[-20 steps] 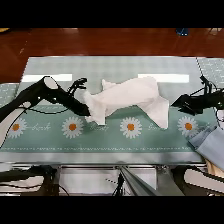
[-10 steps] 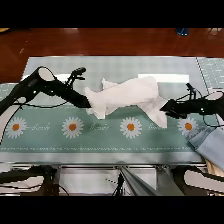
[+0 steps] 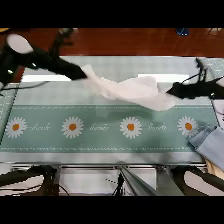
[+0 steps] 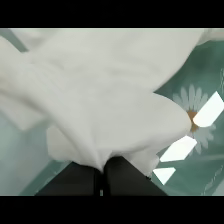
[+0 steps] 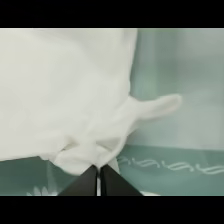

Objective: Fold the shirts.

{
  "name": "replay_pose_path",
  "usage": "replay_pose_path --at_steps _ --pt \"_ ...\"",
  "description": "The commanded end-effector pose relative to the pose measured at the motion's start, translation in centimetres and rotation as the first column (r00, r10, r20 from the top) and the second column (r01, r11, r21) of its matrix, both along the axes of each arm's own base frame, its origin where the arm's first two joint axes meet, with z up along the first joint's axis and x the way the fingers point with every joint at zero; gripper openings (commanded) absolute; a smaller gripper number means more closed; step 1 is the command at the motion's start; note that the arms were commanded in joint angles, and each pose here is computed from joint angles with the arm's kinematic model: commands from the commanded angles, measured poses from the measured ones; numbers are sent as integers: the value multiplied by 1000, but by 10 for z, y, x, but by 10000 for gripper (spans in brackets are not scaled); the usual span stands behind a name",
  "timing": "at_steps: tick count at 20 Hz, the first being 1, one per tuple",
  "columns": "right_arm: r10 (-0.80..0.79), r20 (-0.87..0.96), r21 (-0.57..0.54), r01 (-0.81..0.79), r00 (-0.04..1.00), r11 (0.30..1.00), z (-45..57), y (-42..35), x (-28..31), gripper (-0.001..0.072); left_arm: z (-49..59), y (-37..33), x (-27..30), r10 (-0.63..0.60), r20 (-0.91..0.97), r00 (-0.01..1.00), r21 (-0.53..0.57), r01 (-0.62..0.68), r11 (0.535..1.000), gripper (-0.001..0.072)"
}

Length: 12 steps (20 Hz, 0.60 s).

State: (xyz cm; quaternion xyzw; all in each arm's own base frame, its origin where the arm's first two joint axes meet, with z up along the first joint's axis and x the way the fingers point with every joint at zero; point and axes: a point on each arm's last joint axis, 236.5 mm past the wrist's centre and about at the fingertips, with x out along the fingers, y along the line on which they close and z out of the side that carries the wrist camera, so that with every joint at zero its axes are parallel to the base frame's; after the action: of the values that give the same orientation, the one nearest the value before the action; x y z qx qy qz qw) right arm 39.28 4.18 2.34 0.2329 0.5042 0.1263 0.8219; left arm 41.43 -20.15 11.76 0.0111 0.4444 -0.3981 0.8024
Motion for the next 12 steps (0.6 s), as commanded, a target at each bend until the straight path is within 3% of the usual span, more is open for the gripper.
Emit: replay_pose_path --at_steps 1,4,7,9,12 --pt "3 358 -93 33 934 995 153 -20 10 21 140 22 18 88 309 947 -72 -70 995 22" --pt "5 669 -148 127 743 981 297 -21 -14 21 276 39 -7 164 594 788 -152 -90 984 22" --pt "14 818 -160 204 576 966 389 -18 -55 21 383 53 -58 253 786 564 -245 -90 965 22" --pt "20 835 -188 252 550 949 413 -21 -80 21 409 69 -87 273 839 470 -238 -133 962 22" --pt "41 776 -282 288 630 915 406 -30 -108 21 405 87 -117 298 820 489 -217 -217 952 22"
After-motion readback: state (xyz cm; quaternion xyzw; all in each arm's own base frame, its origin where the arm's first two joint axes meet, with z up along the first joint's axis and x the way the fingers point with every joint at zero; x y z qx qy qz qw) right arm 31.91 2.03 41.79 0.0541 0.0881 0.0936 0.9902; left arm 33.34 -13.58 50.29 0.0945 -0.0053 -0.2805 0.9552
